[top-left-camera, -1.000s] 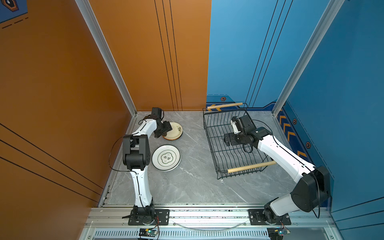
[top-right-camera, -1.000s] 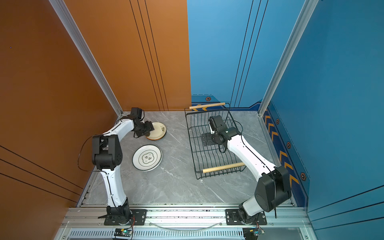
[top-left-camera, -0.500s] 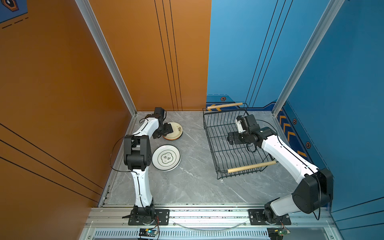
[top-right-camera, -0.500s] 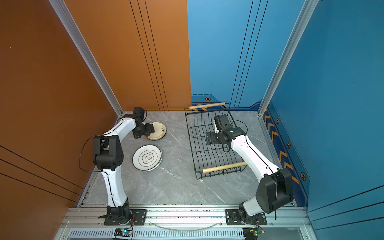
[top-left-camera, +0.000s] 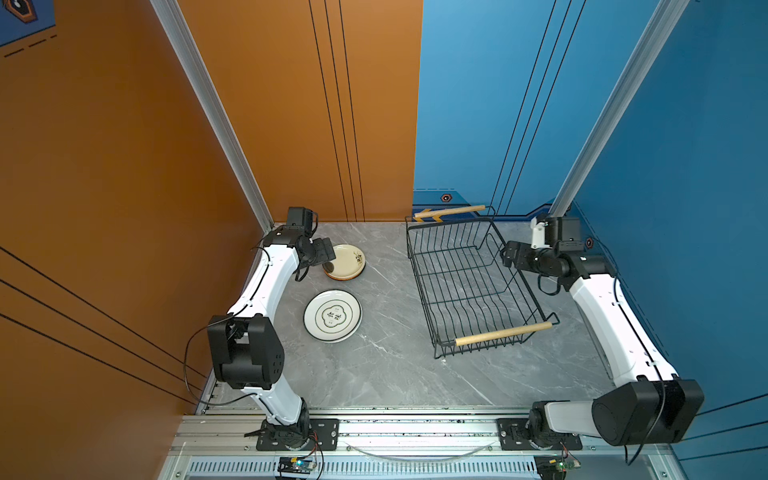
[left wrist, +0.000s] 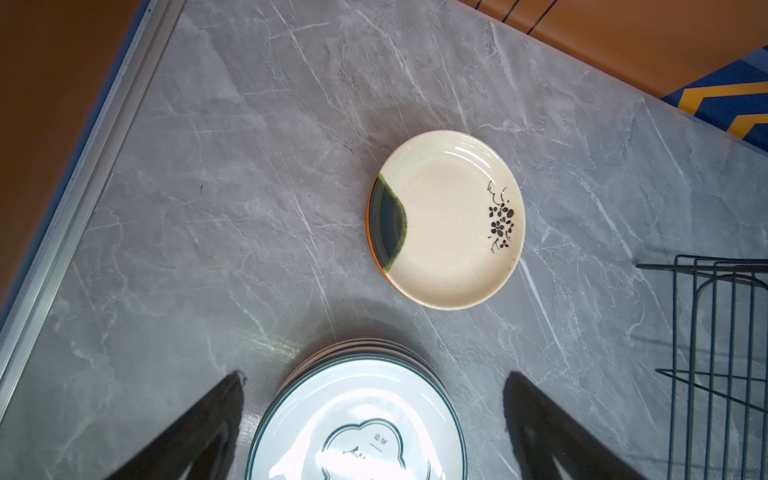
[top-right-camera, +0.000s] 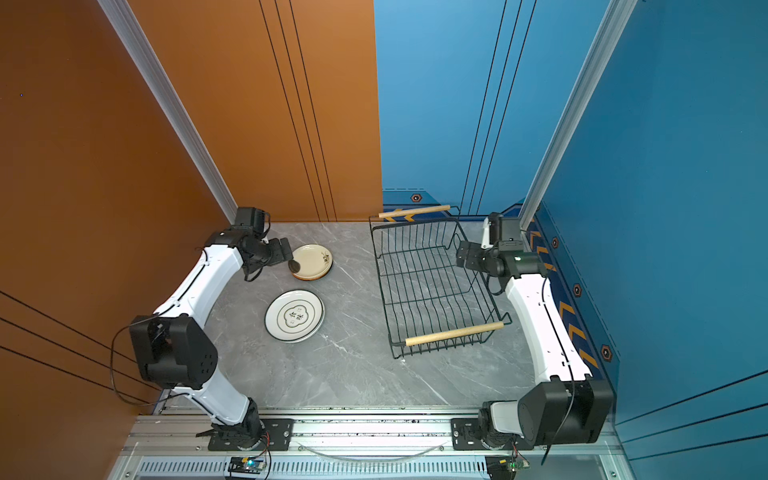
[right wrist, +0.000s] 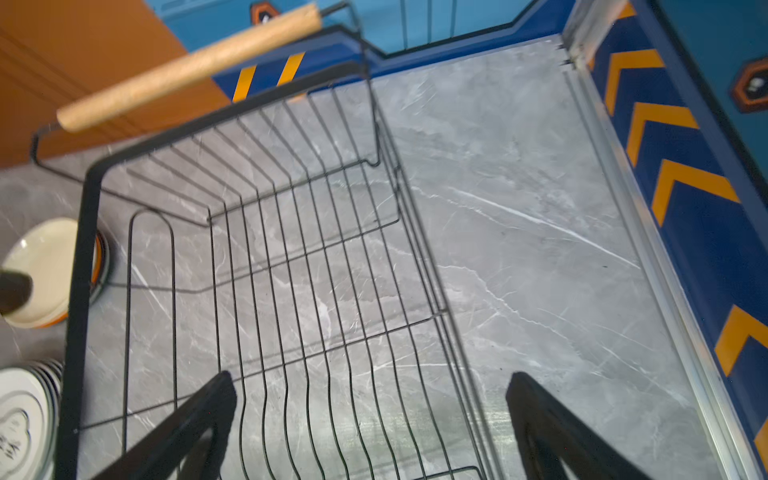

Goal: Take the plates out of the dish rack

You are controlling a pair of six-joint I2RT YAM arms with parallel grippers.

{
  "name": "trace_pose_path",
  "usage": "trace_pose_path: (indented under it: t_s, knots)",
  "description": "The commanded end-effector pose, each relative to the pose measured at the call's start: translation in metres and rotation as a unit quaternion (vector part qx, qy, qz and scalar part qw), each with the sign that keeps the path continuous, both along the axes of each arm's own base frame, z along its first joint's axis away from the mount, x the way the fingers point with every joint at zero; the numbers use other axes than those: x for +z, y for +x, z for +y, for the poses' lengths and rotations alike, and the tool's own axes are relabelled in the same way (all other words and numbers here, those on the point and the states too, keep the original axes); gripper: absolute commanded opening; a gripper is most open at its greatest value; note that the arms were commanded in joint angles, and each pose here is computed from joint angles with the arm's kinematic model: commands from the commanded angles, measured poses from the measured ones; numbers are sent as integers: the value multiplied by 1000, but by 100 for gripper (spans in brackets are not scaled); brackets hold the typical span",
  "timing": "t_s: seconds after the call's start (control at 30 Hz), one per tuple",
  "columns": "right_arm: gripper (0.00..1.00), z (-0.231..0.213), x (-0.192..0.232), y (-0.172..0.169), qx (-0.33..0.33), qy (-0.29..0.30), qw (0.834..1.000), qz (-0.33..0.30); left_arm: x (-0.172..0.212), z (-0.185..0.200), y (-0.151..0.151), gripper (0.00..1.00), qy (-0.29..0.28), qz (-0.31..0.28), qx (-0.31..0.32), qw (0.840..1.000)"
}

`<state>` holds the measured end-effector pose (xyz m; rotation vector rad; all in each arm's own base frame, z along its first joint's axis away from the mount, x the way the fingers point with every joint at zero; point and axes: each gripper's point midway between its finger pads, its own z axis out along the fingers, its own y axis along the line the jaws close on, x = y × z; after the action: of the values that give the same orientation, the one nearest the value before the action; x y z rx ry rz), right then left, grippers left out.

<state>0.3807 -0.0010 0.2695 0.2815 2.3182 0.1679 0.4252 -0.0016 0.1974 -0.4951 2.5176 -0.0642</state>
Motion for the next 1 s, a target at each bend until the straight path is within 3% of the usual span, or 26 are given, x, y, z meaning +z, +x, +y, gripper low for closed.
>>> trace_pose_path:
  t_s: [0.0, 0.1, 0.53, 0.97]
  knots:
    - [100, -30, 6, -8, -56, 58, 997, 3, -1, -7, -23, 98, 11, 10, 0, 1000]
    - [100, -50, -2, -6, -93, 99, 991, 0, 3, -18, -37, 98, 12, -5, -5, 1000]
    - [100, -114, -91, -6, -216, 99, 968, 75, 26, -52, -79, 98, -12, -101, -34, 994]
    - [100, -108, -153, -7, -210, 65, 962, 164, 20, -38, -90, 98, 5, -118, -15, 993]
